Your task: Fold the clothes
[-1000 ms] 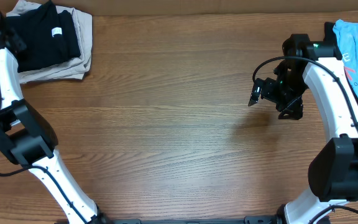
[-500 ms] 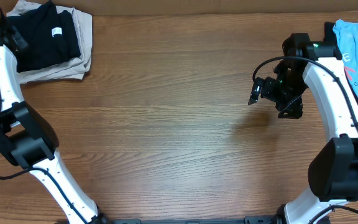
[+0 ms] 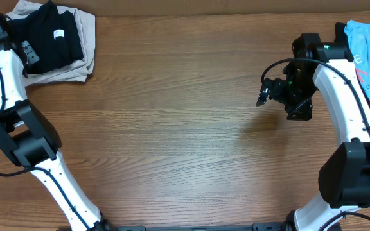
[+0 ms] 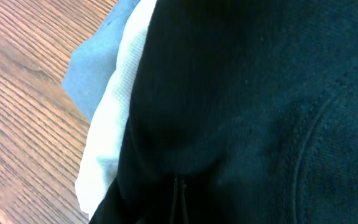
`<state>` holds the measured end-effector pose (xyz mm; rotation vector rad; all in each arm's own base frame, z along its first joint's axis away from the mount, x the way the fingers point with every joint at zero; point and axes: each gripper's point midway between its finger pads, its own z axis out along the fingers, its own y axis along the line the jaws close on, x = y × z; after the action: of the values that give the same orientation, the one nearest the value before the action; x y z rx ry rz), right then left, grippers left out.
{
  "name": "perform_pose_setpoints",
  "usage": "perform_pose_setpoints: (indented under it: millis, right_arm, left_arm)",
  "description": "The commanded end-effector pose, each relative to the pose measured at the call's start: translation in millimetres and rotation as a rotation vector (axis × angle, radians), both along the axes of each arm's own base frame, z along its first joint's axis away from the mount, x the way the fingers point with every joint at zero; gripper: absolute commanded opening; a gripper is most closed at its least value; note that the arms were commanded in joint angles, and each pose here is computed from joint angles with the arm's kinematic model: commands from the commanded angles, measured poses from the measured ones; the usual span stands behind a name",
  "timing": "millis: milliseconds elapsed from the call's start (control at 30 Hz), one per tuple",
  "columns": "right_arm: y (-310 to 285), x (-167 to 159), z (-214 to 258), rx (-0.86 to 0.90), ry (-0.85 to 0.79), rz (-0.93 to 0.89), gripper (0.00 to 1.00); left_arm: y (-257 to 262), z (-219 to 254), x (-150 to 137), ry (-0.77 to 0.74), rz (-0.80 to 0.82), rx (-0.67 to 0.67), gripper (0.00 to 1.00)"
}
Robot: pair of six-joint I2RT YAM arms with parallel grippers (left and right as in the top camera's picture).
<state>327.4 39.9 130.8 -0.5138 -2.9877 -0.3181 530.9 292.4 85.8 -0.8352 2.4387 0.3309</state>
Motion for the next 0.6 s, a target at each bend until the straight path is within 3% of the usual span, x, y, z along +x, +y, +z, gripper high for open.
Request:
perform_pose_setpoints:
  millis: [0, 200, 300, 400, 500, 567]
  right_arm:
    - [-2, 10, 8, -0.008, -0.05, -0.049, 1.0]
    - [-3, 11, 23, -0.011, -0.107, -0.052, 1.0]
    - [-9, 4, 43, -0.05, -0.159, -0.054, 1.0]
    - [-12, -9, 73, -0.065, -0.242, -0.057, 1.0]
    - [-8, -30, 104, -0.058, -0.322, -0.045, 1.0]
    - [-2, -49, 124, -0.052, -0.375, -0.026, 1.0]
  left_arm:
    - [-4, 92, -1, -0.142, -0.02, 0.055, 0.11]
    - [-51, 187, -10, -0.346, -0.132, -0.063, 0.19]
    - [-80, 230, -21, -0.436, -0.204, -0.128, 0.38]
    - [-110, 259, -35, -0.482, -0.283, -0.196, 0.45]
    - [-146, 279, -49, -0.513, -0.353, -0.309, 0.64]
    - [-174, 285, -59, -0.518, -0.393, -0.426, 0.89]
